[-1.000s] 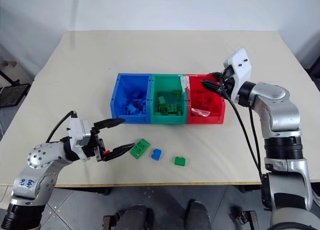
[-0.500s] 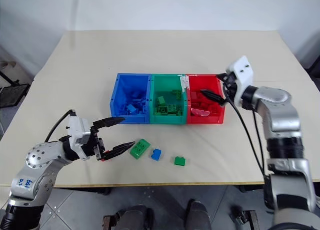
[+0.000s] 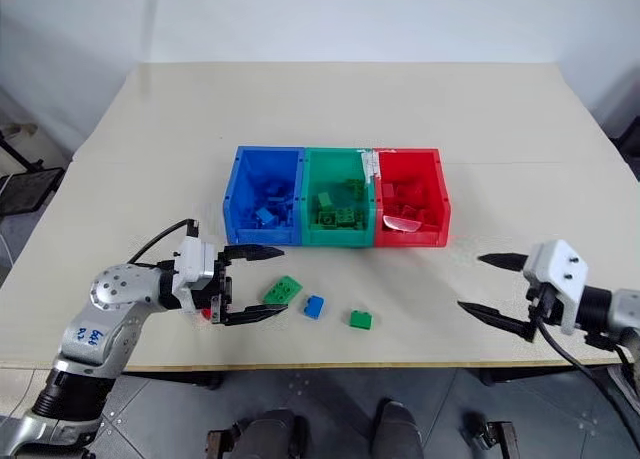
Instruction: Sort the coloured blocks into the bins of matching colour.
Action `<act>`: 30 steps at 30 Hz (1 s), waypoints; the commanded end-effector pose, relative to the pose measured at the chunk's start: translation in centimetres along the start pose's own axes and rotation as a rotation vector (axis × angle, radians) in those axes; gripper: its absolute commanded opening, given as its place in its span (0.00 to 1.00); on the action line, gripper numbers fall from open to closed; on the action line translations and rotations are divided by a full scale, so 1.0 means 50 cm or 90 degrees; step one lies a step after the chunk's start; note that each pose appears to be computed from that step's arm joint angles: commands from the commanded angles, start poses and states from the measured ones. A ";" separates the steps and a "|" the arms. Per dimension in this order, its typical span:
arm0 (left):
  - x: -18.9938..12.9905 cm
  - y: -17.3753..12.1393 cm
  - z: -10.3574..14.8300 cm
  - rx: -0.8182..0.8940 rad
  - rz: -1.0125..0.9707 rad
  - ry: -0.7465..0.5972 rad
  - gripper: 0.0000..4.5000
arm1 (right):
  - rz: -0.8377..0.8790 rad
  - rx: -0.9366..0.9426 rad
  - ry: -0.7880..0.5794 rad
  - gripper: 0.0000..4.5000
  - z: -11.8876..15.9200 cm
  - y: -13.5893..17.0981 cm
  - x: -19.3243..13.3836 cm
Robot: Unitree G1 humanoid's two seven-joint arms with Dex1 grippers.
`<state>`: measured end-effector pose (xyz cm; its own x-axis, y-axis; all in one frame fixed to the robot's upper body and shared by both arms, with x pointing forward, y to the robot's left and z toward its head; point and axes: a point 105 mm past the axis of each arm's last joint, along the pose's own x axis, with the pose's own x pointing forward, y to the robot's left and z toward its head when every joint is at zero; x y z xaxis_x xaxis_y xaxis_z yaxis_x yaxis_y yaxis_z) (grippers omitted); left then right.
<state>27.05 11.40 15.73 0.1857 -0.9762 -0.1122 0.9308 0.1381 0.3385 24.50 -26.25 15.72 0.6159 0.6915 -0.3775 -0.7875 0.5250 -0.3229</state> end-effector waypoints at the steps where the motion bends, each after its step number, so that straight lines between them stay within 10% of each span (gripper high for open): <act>1: -0.010 0.003 0.003 0.027 -0.012 0.010 1.00 | 0.047 -0.034 -0.012 0.99 0.034 0.023 0.025; 17: -0.122 -0.073 -0.030 -0.010 0.015 0.104 1.00 | 0.234 -0.063 0.060 0.99 0.046 0.157 0.252; 30: -0.107 -0.068 0.006 -0.016 0.103 0.047 1.00 | 0.238 -0.054 -0.025 0.20 0.088 0.144 0.263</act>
<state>22.93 16.09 14.46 0.3395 -0.9269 -0.1601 0.9093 0.2798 0.3079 26.62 -11.71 10.40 0.2762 0.8134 -0.5120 -0.9576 0.1873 -0.2190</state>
